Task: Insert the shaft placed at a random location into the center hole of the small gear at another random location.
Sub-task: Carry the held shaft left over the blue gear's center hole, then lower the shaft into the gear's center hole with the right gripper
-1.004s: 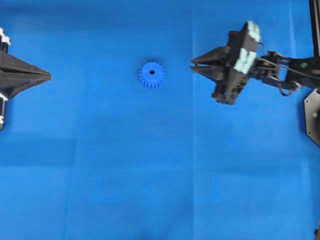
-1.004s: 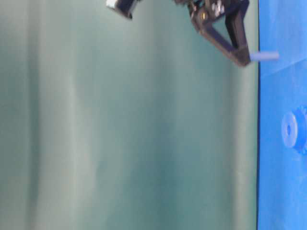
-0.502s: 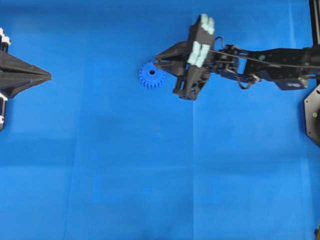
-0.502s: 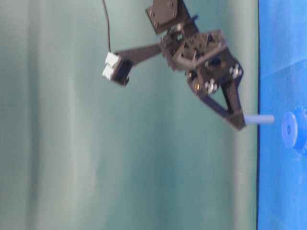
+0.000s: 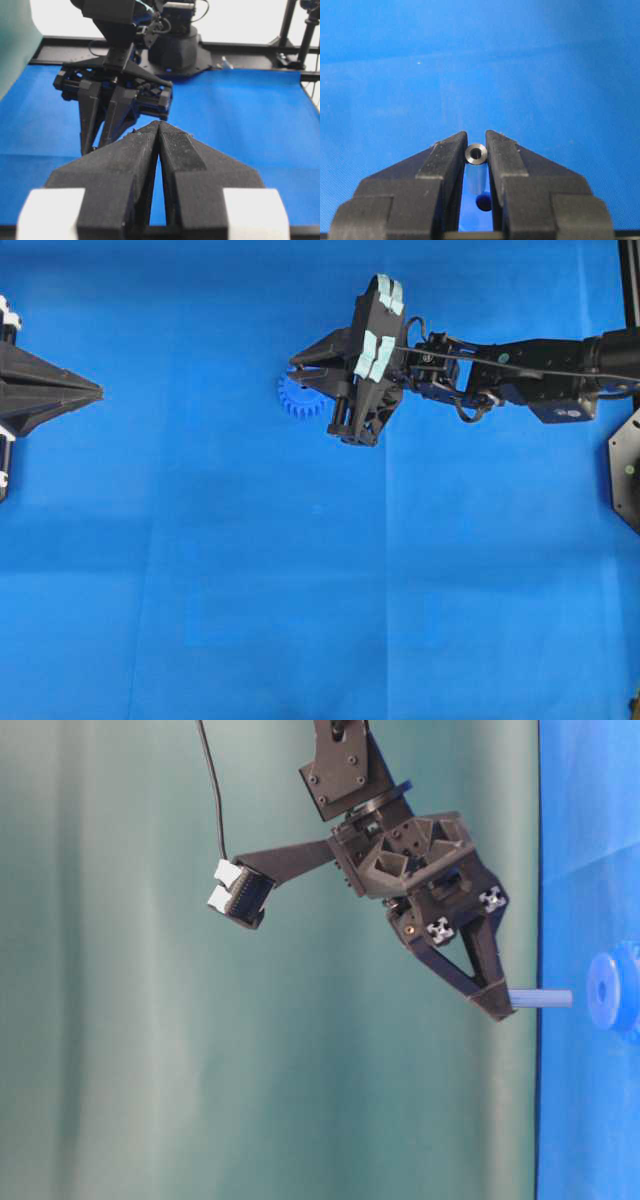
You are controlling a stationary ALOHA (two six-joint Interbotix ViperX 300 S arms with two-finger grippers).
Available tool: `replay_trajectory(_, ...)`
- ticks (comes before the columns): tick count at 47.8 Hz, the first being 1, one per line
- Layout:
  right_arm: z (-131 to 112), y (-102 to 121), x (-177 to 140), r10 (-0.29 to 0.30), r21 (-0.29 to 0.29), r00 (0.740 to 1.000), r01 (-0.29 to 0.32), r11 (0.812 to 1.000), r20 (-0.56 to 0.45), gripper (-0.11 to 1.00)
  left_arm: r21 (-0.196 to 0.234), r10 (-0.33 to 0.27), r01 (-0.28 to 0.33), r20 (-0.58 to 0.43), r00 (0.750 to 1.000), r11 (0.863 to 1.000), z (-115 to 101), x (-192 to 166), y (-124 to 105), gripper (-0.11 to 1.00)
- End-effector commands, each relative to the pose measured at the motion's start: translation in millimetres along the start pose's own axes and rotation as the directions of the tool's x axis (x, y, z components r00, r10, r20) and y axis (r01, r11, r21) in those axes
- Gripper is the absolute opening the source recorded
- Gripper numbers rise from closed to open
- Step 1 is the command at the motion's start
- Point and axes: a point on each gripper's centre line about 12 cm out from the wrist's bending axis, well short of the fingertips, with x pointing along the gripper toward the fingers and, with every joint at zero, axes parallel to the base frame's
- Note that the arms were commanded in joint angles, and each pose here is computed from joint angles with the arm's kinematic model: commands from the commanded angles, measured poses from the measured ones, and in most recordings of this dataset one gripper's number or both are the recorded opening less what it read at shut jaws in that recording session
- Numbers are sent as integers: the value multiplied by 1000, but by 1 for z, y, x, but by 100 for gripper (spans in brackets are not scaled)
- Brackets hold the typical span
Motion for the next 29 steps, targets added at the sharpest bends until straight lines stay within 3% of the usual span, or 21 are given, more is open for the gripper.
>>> replay_trajectory(1, 6, 0, 0, -1, -4, 1000, 1, 1000, 22, 3, -1, 1, -1, 14, 1000, 1000, 5, 2, 0, 1)
replay_trajectory(29, -9, -5, 10, -13, -9, 1000, 13, 1000, -2, 3, -1, 1, -1, 17, 1000, 1000, 6, 2, 0, 1)
